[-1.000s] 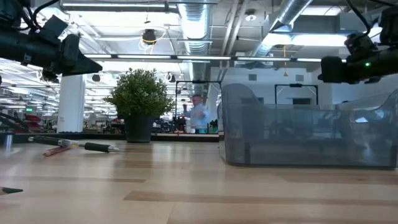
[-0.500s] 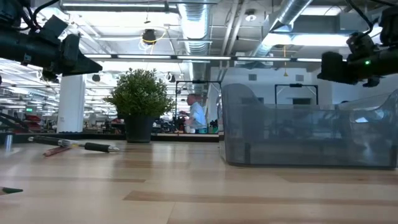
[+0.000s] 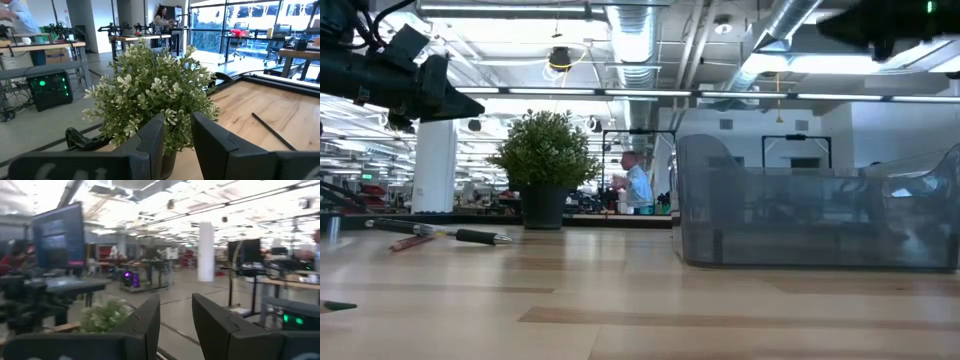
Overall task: Sort pens & pencils
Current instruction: Put the bottom black pen into the transparent bin
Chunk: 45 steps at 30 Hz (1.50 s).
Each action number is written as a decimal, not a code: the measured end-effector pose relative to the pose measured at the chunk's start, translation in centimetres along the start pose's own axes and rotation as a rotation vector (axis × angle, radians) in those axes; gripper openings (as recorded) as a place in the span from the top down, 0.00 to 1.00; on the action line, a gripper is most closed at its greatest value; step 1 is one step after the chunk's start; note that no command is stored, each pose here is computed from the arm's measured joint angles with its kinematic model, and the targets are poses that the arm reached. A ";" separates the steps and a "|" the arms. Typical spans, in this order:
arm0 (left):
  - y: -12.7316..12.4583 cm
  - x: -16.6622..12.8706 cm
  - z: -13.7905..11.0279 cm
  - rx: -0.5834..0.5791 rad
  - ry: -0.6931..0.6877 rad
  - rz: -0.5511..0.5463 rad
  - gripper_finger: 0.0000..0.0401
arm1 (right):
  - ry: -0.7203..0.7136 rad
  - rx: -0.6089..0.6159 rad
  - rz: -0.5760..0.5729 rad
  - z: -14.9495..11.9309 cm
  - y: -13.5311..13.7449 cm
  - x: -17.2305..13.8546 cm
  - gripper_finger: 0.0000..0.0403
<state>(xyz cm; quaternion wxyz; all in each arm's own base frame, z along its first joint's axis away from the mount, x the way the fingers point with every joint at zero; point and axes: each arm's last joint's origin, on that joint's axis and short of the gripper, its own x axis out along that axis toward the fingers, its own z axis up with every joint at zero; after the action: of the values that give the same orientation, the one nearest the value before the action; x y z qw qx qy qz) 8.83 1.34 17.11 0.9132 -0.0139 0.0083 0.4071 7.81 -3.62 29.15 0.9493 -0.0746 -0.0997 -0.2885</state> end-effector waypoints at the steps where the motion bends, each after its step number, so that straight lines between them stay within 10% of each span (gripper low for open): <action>1: 0.0 0.0 0.0 0.000 0.000 0.000 0.77 | 0.018 -0.015 0.023 1.0 0.2 0.5 0.67; 19: 0.0 0.0 0.0 0.016 0.000 0.000 0.77 | 0.737 -0.027 0.338 11.9 7.7 10.0 0.67; 30: 0.0 0.0 0.0 0.018 0.000 0.000 0.77 | 1.263 0.078 0.296 8.5 15.5 7.0 0.67; 45: 0.1 0.0 0.0 0.019 -0.001 0.028 0.77 | 1.422 0.102 0.263 4.7 27.3 -1.7 0.67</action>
<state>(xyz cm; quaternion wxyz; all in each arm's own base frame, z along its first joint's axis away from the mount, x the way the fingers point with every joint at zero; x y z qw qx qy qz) 8.77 1.39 17.09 0.9076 -0.0049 0.0119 0.4196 21.16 20.66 30.98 0.8138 0.1640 0.5382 -0.1456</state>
